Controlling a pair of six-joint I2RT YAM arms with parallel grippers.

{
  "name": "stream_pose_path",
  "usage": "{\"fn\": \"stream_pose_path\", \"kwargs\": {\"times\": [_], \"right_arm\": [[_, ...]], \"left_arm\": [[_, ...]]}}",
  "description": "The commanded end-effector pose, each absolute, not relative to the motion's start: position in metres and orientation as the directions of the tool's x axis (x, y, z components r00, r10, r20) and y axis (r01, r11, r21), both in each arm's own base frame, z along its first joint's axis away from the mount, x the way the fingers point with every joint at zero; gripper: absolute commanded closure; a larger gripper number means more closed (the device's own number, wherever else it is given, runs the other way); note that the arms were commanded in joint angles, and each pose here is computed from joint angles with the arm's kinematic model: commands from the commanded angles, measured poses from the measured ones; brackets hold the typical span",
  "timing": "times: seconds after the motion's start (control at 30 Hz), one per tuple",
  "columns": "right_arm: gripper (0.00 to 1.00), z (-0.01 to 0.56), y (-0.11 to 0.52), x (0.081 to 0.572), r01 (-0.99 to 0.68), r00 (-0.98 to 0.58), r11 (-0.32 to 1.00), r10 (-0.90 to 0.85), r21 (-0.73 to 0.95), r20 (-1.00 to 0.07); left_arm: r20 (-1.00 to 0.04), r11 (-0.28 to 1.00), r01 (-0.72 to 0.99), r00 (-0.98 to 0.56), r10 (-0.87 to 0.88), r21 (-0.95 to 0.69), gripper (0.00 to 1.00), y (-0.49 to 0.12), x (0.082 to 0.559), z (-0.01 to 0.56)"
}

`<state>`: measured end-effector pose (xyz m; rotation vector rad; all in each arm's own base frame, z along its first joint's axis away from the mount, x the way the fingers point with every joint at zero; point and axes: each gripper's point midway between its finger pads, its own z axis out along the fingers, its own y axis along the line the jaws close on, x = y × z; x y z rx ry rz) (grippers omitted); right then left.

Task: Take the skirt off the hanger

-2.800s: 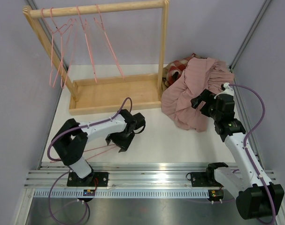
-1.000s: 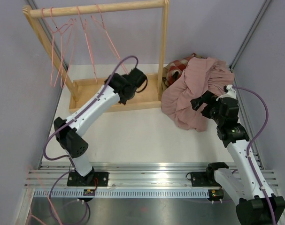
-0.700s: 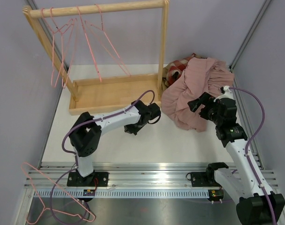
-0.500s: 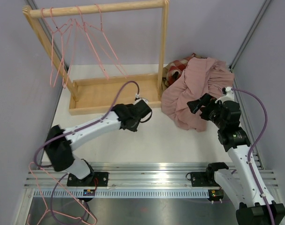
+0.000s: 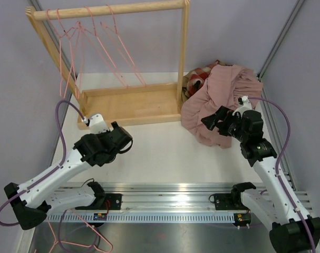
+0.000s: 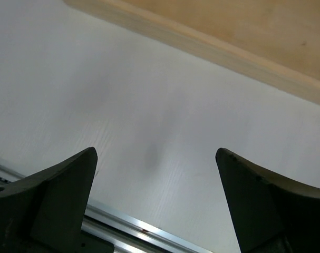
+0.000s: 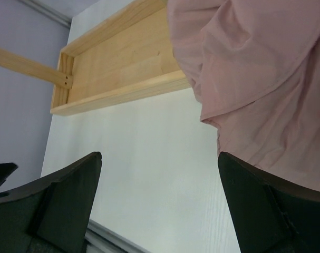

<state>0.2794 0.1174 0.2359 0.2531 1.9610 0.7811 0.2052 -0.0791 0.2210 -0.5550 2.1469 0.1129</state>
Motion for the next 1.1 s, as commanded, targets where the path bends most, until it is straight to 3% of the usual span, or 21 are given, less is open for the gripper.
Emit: {"fn": "stream_pose_path", "kwargs": {"times": [0.0,0.07,0.2,0.3,0.47,0.87,1.07], "right_arm": [[0.01,0.267,0.164,0.272,-0.356,-0.542,0.703,0.382,0.616,-0.749],[0.01,0.272,0.197,0.268,-0.445,-0.576,0.678,0.283,0.585,-0.767],[0.01,0.279,0.283,0.230,-0.627,-0.600,0.586,0.056,0.513,-0.798],[0.00,0.289,0.326,0.218,-0.688,-0.623,0.485,-0.011,0.540,-0.783],[0.01,0.300,0.404,0.125,-0.852,-0.517,0.230,-0.229,0.471,-0.825],[0.01,0.246,0.467,-0.072,-0.885,-0.407,-0.046,-0.408,0.464,-0.817],[0.02,0.197,0.510,-0.118,-0.875,-0.356,-0.106,-0.519,0.472,-0.777]], "left_arm": [[-0.760,0.823,-0.548,-0.470,-0.449,-0.147,0.01,-0.049,0.184,0.179],[-0.727,0.803,-0.550,-0.452,-0.517,-0.229,0.01,-0.053,0.185,0.166],[-0.691,0.827,-0.523,-0.520,-0.503,-0.208,0.01,-0.061,0.187,0.122],[-0.725,0.883,-0.402,-0.529,-0.442,-0.244,0.01,-0.079,0.205,0.139],[-0.827,0.931,-0.270,-0.442,-0.347,-0.246,0.02,-0.084,0.243,0.196],[-0.810,0.956,-0.133,-0.509,-0.291,-0.260,0.01,-0.081,0.335,0.217],[-0.811,0.959,-0.038,-0.525,-0.258,-0.280,0.01,-0.085,0.350,0.244]]}}
